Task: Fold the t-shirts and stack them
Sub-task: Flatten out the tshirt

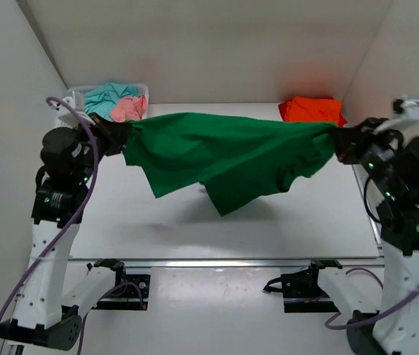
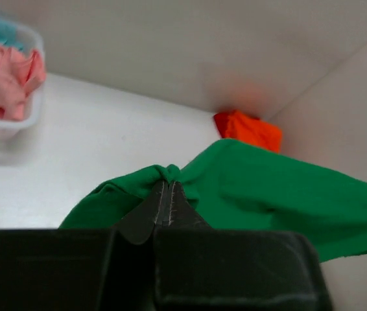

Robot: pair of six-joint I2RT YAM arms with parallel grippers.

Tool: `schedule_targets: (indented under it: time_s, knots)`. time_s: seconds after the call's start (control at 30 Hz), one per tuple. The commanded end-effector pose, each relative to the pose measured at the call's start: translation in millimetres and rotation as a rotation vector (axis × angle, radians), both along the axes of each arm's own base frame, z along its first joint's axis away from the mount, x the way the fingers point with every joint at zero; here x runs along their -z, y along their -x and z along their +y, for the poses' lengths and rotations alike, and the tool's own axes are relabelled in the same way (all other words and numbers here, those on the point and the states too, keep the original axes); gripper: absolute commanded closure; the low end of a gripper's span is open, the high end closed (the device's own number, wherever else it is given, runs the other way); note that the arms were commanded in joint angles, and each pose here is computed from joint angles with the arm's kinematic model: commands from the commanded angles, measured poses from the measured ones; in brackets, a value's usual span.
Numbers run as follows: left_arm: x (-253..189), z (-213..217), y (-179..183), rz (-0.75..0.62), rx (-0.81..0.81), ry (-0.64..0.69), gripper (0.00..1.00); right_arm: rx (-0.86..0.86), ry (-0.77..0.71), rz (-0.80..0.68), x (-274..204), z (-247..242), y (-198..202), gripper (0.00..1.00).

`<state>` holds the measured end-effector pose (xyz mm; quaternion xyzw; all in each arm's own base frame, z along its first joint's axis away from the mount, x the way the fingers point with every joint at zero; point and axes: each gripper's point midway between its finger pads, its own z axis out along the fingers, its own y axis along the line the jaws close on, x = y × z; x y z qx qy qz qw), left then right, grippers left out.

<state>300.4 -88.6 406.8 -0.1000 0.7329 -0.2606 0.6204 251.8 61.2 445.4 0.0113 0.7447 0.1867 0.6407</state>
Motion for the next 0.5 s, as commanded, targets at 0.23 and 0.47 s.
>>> schedule_targets:
  time_s: [0.23, 0.47]
  knots:
    - [-53.3, -9.5, 44.9, -0.09, 0.081, 0.071, 1.0, -0.158, 0.036, -0.071, -9.6, 15.0, 54.9, 1.0]
    - [-5.1, -7.6, 45.0, 0.061, 0.051, 0.079, 1.0, -0.189, 0.022, -0.123, -43.6, 19.6, 62.3, 0.99]
